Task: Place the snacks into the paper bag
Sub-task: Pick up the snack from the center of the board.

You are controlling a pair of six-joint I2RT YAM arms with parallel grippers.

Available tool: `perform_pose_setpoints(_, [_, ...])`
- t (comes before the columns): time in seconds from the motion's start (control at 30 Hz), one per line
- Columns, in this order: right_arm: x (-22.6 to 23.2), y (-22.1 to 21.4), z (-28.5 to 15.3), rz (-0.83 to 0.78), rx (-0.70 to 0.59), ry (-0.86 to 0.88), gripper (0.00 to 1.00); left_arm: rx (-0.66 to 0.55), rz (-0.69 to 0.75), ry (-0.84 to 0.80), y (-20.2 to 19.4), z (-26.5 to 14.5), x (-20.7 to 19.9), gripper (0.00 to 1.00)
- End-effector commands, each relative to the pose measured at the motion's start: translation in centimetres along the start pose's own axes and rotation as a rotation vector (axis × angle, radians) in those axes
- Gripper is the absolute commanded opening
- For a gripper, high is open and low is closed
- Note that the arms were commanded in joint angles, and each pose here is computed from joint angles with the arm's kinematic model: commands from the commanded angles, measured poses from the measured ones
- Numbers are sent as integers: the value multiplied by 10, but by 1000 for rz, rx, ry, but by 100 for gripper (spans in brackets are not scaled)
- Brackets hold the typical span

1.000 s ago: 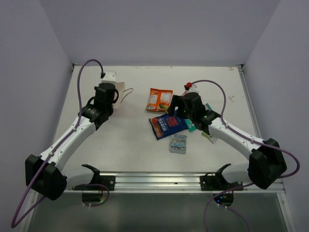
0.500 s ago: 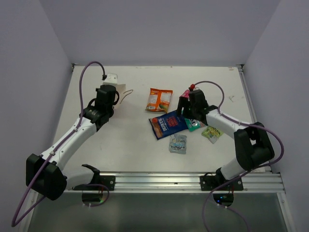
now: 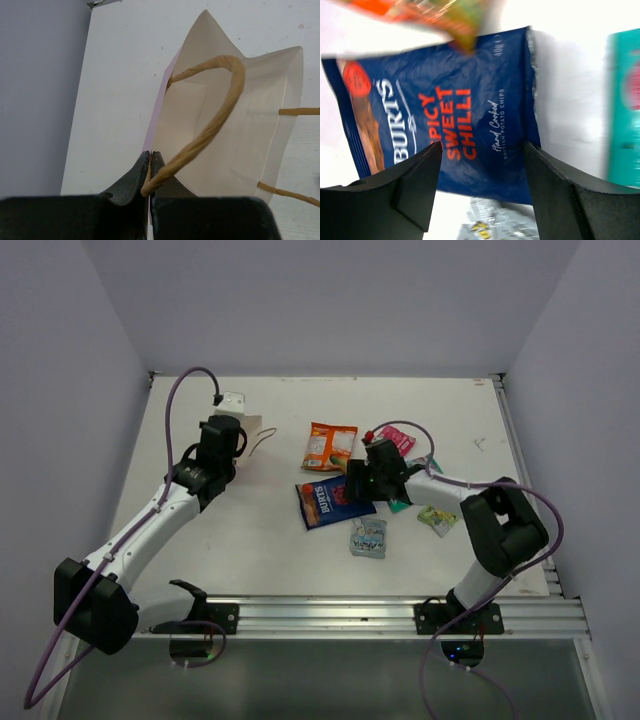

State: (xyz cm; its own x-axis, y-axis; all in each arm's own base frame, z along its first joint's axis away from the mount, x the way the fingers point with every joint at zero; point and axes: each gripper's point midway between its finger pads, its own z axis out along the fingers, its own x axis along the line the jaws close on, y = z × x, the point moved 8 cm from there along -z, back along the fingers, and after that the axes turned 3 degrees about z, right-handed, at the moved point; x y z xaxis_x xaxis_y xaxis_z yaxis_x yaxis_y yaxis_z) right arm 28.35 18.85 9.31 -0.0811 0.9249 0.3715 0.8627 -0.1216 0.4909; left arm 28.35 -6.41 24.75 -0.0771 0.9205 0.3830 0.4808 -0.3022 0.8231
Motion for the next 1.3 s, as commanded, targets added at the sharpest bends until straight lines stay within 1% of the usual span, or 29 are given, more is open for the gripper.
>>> perform_pose_setpoints(0.0, [28, -20, 3, -30, 39, 73, 70, -58, -10, 15, 8, -3, 6, 0])
perform_pose_setpoints(0.03, [37, -24, 1, -32, 39, 88, 70, -59, -11, 22, 8, -3, 6, 0])
perform_pose_setpoints(0.1, [40, -27, -2, -18, 27, 96, 70, -57, -10, 38, 7, -3, 8, 0])
perform_pose_setpoints(0.27, [41, -14, -25, -16, -74, 85, 72, -59, -8, 48, 7, -4, 10, 0])
perform_pose_setpoints(0.33, [38, -8, -31, -39, -115, 60, 76, -61, -4, 47, 7, -4, 10, 0])
perform_pose_setpoints(0.37, [35, -7, -31, -42, -116, 53, 77, -62, -5, 48, 7, -4, 10, 0])
perform_pose_setpoints(0.43, [25, -3, -28, -23, -107, 42, 78, -62, -8, 51, 7, -4, 11, 0])
perform_pose_setpoints(0.5, [21, -6, -23, 3, -60, 98, 78, -66, -10, 52, 8, -5, 11, 0])
perform_pose_setpoints(0.53, [14, -4, -21, 34, -56, 106, 78, -66, -10, 52, 7, -4, 11, 0])
perform_pose_setpoints(0.6, [10, -7, -14, 48, -32, 137, 78, -65, -9, 52, 6, -4, 11, 0])
perform_pose_setpoints(0.63, [11, -11, -12, 47, -2, 160, 78, -65, -9, 50, 7, -4, 11, 0])
perform_pose_setpoints(0.67, [15, -8, -9, 41, -15, 196, 78, -65, -9, 50, 7, -4, 11, 0])
perform_pose_setpoints(0.73, [17, -13, -2, 54, 26, 242, 77, -66, -9, 47, 7, -4, 10, 0])
perform_pose_setpoints(0.77, [18, -14, 1, 61, 20, 258, 77, -68, -9, 47, 7, -4, 11, 0])
perform_pose_setpoints(0.93, [13, -29, 24, 138, 72, 269, 77, -69, -10, 45, 6, -5, 11, 0])
perform_pose_setpoints(1.0, [10, -33, 32, 161, 73, 258, 75, -71, -9, 43, 7, -5, 11, 0])
perform_pose_setpoints(1.1, [0, -44, 45, 197, 90, 211, 69, -70, -9, 42, 6, -5, 10, 0])
perform_pose_setpoints(1.13, [-2, -46, 48, 199, 94, 200, 63, -73, -12, 42, 7, -5, 11, 0])
perform_pose_setpoints(1.2, [-8, -51, 53, 204, 101, 178, 55, -71, -10, 40, 6, -5, 10, 0])
perform_pose_setpoints(1.23, [-10, -54, 55, 200, 107, 171, 47, -71, -10, 39, 6, -5, 10, 0])
perform_pose_setpoints(1.27, [-10, -55, 55, 200, 105, 168, 42, -71, -10, 39, 6, -5, 10, 0])
